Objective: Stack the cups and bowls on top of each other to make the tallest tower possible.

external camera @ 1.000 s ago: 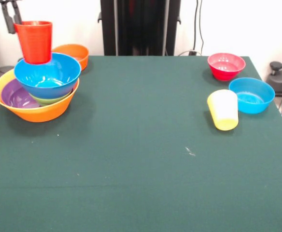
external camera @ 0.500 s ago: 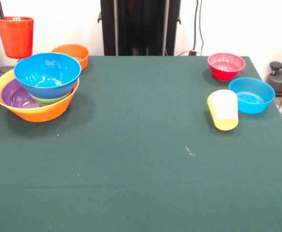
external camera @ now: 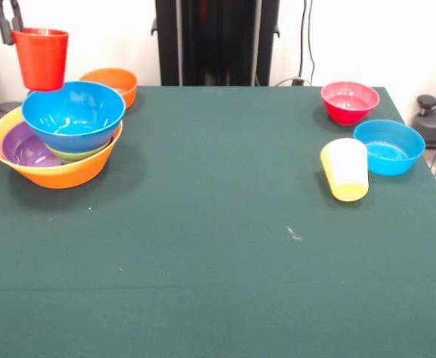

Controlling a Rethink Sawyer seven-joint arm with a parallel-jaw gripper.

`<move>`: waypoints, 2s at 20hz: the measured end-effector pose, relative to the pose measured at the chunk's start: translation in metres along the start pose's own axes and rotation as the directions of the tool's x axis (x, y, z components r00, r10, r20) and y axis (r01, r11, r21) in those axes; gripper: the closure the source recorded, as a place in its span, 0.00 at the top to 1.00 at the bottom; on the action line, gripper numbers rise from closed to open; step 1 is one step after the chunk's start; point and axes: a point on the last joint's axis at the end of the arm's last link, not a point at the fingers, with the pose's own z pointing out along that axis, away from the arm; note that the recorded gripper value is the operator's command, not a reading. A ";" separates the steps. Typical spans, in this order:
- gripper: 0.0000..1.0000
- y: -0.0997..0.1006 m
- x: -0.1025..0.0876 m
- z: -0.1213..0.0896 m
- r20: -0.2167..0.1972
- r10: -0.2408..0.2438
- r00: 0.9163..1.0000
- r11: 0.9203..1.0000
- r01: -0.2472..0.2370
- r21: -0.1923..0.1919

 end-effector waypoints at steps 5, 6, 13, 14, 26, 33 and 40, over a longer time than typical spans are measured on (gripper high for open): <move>0.00 0.025 -0.006 0.000 -0.002 -0.115 0.993 0.993 0.115 0.028; 0.00 0.036 -0.009 0.002 0.001 -0.163 0.987 0.986 0.163 0.037; 0.00 0.071 -0.020 0.008 0.024 -0.282 0.959 0.959 0.281 0.050; 0.00 0.075 -0.021 0.009 0.026 -0.292 0.956 0.955 0.291 0.051; 0.00 0.070 -0.001 0.007 0.033 -0.234 0.972 0.971 0.232 0.057; 0.00 0.060 0.019 0.008 0.049 -0.137 0.989 0.990 0.136 0.028; 0.00 0.074 0.026 0.024 0.039 -0.124 0.992 0.992 0.125 -0.015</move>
